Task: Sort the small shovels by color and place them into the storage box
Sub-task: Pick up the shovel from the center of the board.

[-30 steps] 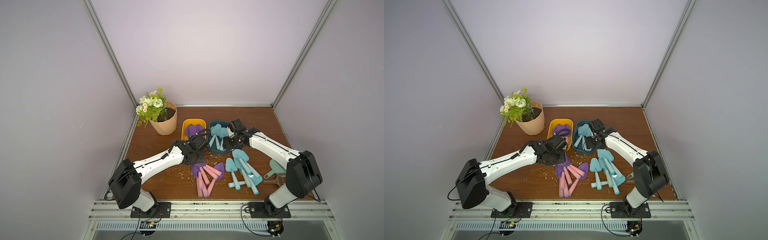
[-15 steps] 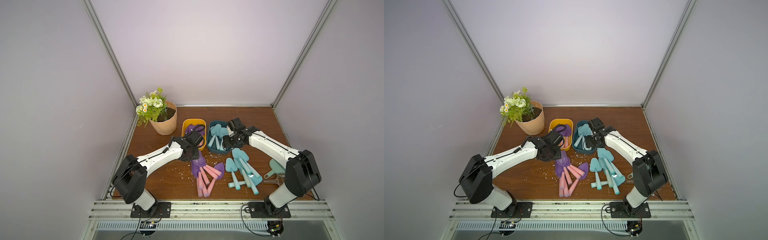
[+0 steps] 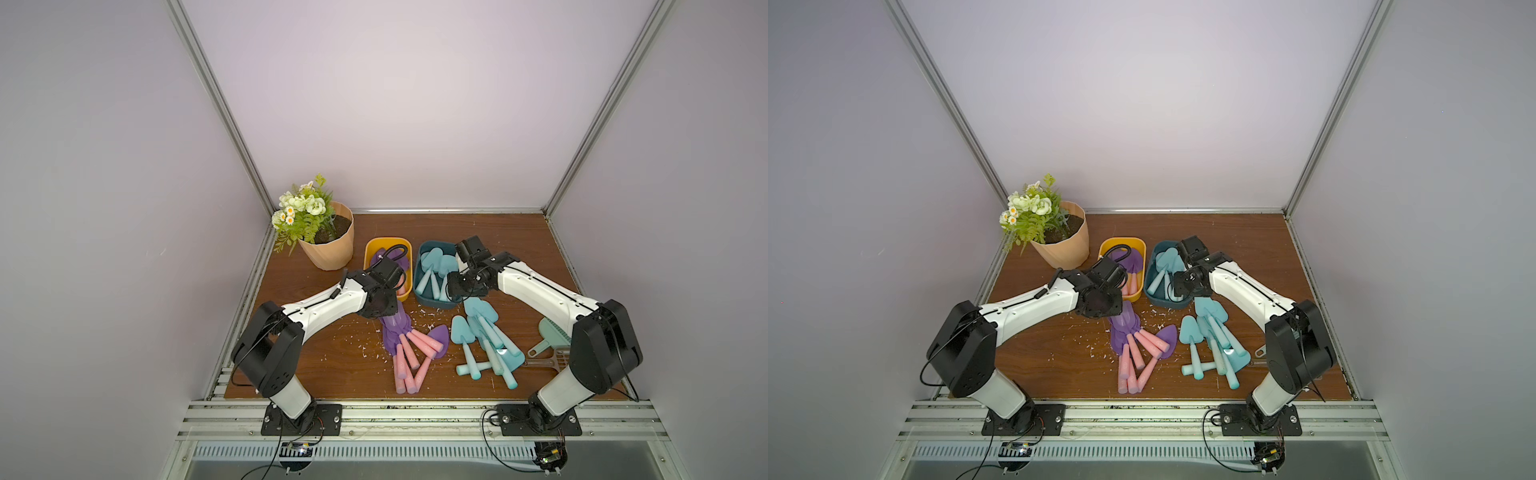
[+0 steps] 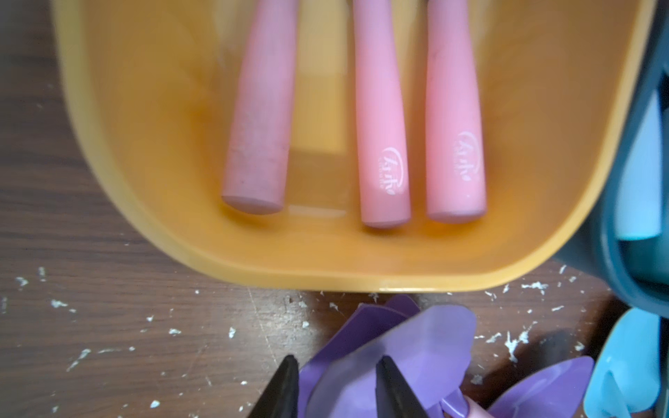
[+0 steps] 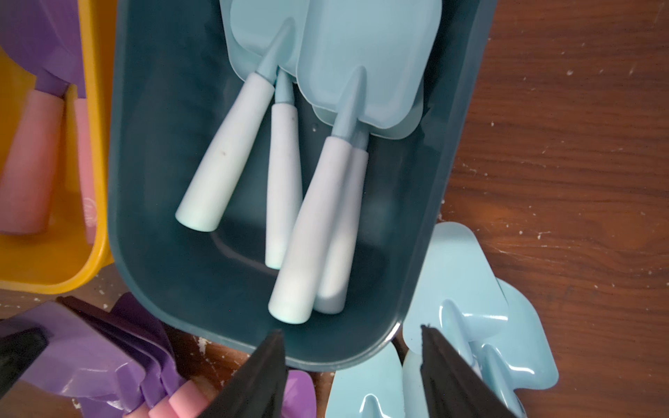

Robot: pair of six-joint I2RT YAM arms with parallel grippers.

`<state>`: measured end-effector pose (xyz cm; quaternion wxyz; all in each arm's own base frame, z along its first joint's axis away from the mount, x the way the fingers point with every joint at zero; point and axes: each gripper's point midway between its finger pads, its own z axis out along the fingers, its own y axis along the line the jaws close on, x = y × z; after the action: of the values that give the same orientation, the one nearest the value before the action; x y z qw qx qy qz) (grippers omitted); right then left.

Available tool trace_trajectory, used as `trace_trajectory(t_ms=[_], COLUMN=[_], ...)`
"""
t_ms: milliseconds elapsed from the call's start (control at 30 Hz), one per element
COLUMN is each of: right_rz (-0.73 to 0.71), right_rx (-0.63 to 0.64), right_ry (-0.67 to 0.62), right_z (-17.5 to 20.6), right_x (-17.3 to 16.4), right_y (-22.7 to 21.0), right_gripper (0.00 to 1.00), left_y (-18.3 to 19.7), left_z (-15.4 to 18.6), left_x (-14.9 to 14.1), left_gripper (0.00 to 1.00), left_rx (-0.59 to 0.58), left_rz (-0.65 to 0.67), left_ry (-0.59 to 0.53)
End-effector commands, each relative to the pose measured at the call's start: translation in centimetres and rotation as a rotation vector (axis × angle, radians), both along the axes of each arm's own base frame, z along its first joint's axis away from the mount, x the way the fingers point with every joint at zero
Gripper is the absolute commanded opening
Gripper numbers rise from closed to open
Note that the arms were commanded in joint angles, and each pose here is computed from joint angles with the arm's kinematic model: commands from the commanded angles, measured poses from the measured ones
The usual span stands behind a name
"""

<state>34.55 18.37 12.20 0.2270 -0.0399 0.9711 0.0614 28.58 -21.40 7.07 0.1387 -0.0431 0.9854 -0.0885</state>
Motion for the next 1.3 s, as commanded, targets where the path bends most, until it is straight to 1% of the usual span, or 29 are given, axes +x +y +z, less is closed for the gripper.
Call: trace_trajectory(t_ms=[0, 67, 233, 267, 467, 600, 700, 900, 967, 1067, 1133, 1167, 1200, 1267], right_rz=[-0.033, -0.036, -0.042, -0.045, -0.053, -0.057, -0.061, -0.071, -0.078, -0.086, -0.090, -0.091, -0.094, -0.099], right_rx=[0.001, 0.000, 0.004, 0.005, 0.009, 0.006, 0.002, 0.007, 0.002, 0.004, 0.008, 0.011, 0.015, 0.015], right_ry=[-0.041, -0.040, -0.022, -0.018, -0.008, -0.009, -0.005, -0.001, -0.011, -0.033, -0.040, -0.040, -0.040, -0.041], right_z=[2.3, 2.4, 2.0, 1.9, 1.6, 1.5, 1.3, 1.2, 1.4, 2.1, 2.5, 2.6, 2.7, 2.8], right_x=[0.5, 0.6, 0.6, 0.6, 0.6, 0.8, 0.9, 1.3, 1.5, 2.0, 2.3, 2.4, 2.5, 2.6], right_y=[-0.5, -0.5, -0.3, -0.3, -0.2, -0.2, -0.2, 0.1, 0.0, 0.0, 0.2, 0.3, 0.4, 0.4], right_gripper=[0.63, 0.63, 0.63, 0.64, 0.64, 0.64, 0.64, 0.64, 0.64, 0.64, 0.64, 0.64, 0.64, 0.64], left_y=[-0.1, -0.1, -0.3, -0.3, -0.5, -1.0, -1.7, -2.3, -2.1, -0.3, 1.2, 1.9, 2.4, 3.2], left_z=[-0.2, -0.2, -0.2, 0.0, 1.0, 2.0, 3.6, 8.6, 10.6, 12.8, 14.0, 13.8, 14.9, 14.0], left_x=[0.2, 0.2, 0.2, 0.3, 0.3, 0.1, 0.1, 0.6, 1.8, 5.3, 8.7, 10.1, 12.1, 15.0], left_gripper=[0.36, 0.31, 0.03, 0.01, 0.01, 0.01, 0.01, 0.01, 0.01, 0.01, 0.01, 0.01, 0.01, 0.01], left_rx=[-0.007, -0.013, -0.030, -0.029, -0.047, -0.085, -0.129, -0.185, -0.185, -0.194, -0.181, -0.155, -0.152, -0.144], left_rz=[-0.017, -0.017, -0.031, -0.039, -0.068, -0.087, -0.112, -0.138, -0.141, -0.097, -0.069, -0.061, -0.056, -0.055], left_ry=[0.007, 0.007, 0.004, 0.000, -0.024, -0.033, -0.049, -0.128, -0.189, -0.242, -0.288, -0.297, -0.331, -0.324])
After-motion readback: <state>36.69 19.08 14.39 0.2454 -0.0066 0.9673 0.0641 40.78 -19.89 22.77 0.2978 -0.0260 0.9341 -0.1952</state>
